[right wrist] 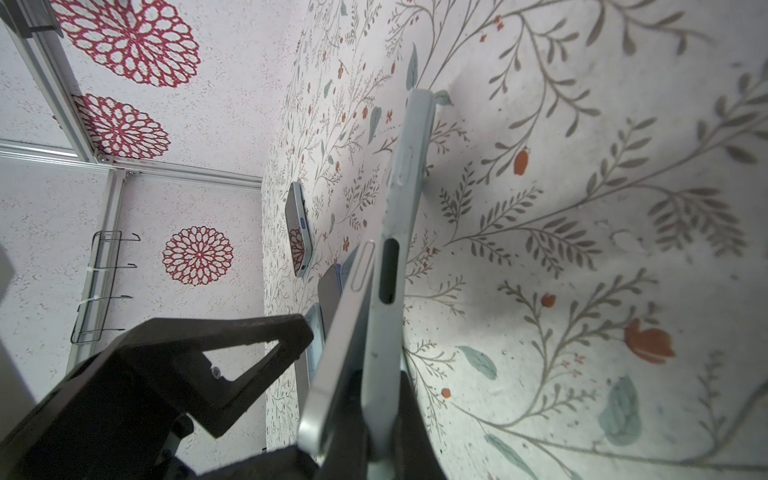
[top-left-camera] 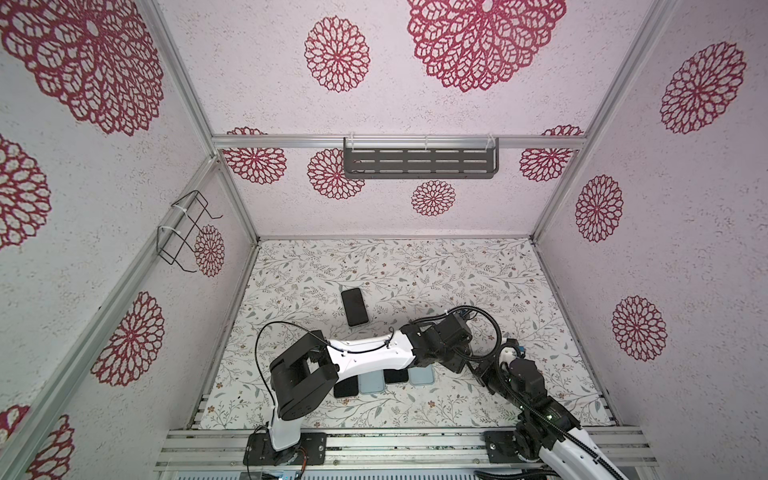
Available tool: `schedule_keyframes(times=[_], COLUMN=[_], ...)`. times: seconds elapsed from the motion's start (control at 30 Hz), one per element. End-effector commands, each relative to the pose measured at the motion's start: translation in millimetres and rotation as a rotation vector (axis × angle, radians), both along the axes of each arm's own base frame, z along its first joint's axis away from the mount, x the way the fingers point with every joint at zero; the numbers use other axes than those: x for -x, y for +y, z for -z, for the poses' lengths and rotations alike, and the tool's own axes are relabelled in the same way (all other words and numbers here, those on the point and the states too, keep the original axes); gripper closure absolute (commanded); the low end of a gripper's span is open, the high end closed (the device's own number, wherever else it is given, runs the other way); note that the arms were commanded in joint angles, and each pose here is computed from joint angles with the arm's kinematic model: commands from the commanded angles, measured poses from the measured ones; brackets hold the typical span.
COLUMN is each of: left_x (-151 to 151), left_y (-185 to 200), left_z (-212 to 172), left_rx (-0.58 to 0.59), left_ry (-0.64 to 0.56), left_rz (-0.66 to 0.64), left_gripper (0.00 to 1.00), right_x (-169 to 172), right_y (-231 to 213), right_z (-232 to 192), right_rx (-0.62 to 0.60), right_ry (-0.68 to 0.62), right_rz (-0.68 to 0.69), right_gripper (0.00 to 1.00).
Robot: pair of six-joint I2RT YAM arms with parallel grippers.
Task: Take the phone out of the phone case
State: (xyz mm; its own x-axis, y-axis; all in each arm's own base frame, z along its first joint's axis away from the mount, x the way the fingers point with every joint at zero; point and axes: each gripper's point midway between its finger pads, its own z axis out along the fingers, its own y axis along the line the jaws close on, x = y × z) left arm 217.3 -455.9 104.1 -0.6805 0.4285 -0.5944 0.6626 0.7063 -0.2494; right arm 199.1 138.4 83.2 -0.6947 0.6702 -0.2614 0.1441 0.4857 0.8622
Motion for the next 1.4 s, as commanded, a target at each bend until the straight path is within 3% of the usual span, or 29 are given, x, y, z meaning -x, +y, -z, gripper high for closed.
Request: schedule_keyframes(times=[0.0,0.3,0.77,1.0,1.37], left_x=[9.1,4.6,-23.3,-25.6,-15.2], left_y=[-7.3,-1.9,19.1,18.3,-1.1], left_z=[-5.2,3.9,-4.0,-3.1,-13.9], left_rx=[0.032,-0.015,-0.152,-0.159,-0.065], left_ry=[-0.043,-0.077,-0.271,-0.304,-0.310], left_rz=[0.042,0.023,-0.111,-0.124,-0.092], left_gripper=[0.32,0.34,0.59,0.67,0.87], right_x=[-6.9,-6.6,-7.4,-8.5,-7.9], right_y=[9.1,9.9,12.0,13.0,12.4], right_z=[-32.8,-33.8,-39.3,-40.2,-40.4], right_rx=[-0.076,-0.083,-0.104,-0.109,-0.111], right_ry=[-0.100,-0.103,-0.112,-0.114,-0.110], right_rz=[-0.020,-0.023,-0.027,-0.028,-0.025], right_gripper=[1.00,1.00,1.00,1.00,1.00])
